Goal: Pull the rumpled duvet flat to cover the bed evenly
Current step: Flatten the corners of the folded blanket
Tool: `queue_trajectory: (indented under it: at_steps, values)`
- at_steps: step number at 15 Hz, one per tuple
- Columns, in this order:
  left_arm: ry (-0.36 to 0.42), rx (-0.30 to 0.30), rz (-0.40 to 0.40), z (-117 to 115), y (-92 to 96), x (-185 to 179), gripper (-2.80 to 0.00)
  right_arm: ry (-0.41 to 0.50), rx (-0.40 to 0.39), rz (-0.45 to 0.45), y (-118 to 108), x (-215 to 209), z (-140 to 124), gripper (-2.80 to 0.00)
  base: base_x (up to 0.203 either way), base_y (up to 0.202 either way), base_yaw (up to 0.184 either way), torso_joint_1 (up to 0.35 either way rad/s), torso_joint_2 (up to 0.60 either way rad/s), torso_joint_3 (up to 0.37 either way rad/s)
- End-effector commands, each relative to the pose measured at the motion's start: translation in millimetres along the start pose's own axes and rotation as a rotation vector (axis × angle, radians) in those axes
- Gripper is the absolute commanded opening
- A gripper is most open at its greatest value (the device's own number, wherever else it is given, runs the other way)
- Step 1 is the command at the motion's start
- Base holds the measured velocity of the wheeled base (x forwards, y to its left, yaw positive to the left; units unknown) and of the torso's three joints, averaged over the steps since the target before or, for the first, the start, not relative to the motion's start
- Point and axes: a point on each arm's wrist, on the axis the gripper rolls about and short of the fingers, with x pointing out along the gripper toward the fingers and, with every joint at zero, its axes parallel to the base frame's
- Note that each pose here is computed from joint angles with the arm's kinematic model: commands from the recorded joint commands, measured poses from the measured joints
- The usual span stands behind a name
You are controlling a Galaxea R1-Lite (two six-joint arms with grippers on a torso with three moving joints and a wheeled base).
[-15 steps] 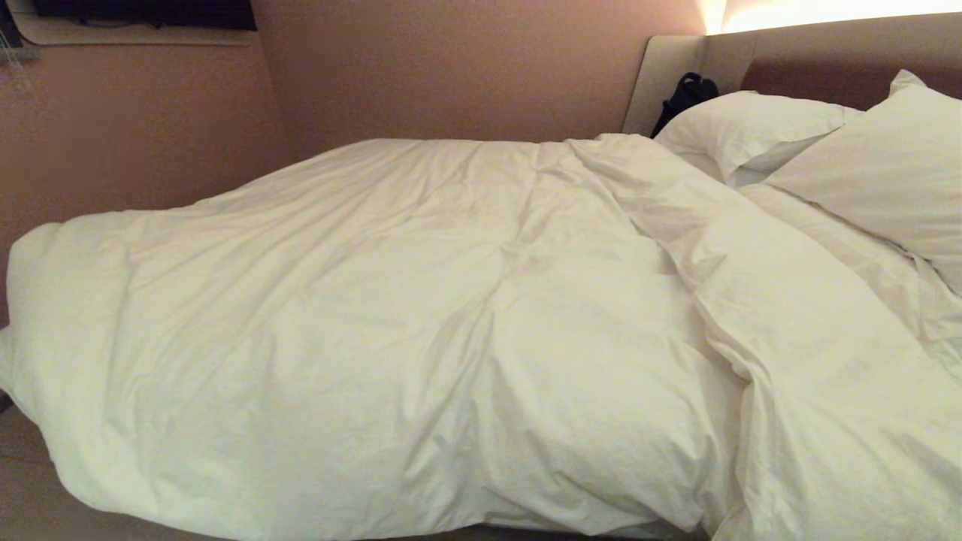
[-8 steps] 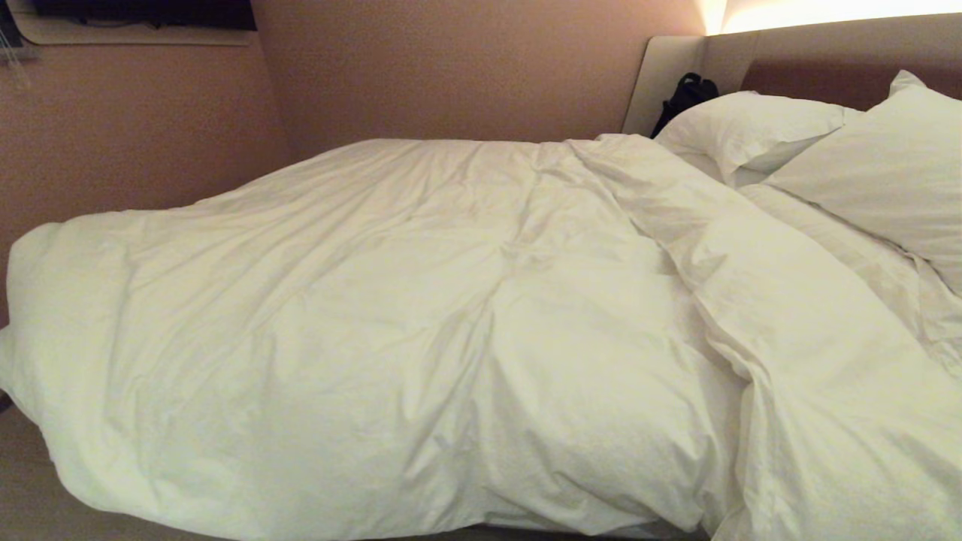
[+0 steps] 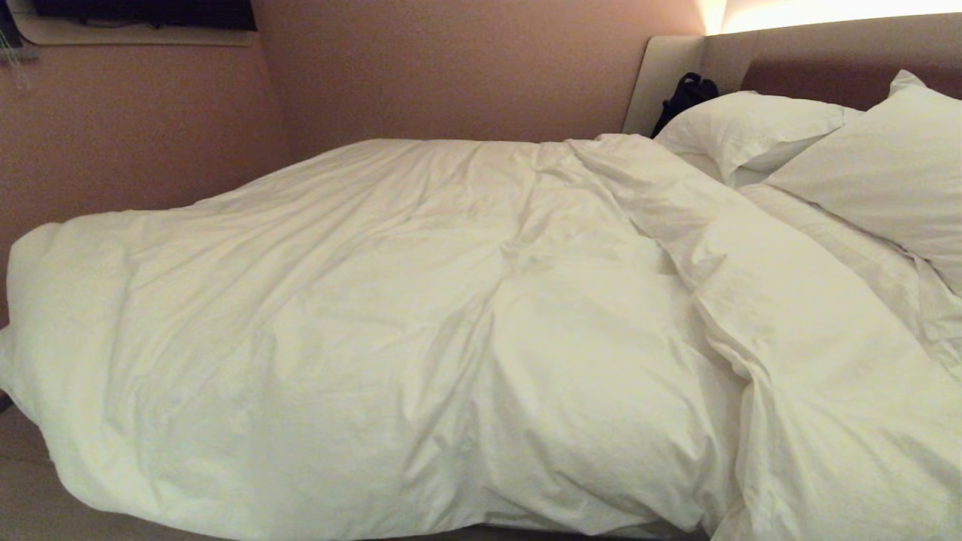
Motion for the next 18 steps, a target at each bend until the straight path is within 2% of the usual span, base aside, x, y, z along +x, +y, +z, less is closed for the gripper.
queue_trajectory:
  at_steps: [1,3,6,12,18]
  values:
    - [0.000,0.000,0.001,0,0.0,0,-2.80,-0.013,-0.454,0.049,2,8,-10,0.00,0.000,0.000,0.000,0.000,0.00,0.000]
    - [0.000,0.000,0.001,0,0.0,0,-2.80,-0.012,-0.470,0.055,8,7,-10,0.00,0.000,0.000,0.000,0.000,0.00,0.000]
    - [0.000,0.000,0.001,0,0.0,0,-2.80,-0.009,-0.477,0.063,5,10,-9,0.00,0.000,0.000,0.000,0.000,0.00,0.000]
    - [0.000,0.000,0.001,0,0.0,0,-2.80,-0.012,-0.485,0.048,-29,20,-5,0.00,0.000,0.000,0.000,0.000,0.00,0.000]
    - [0.000,0.000,0.001,0,0.0,0,-2.80,-0.054,-0.493,0.098,-29,31,-1,0.00,0.000,0.000,0.000,0.000,0.00,0.000]
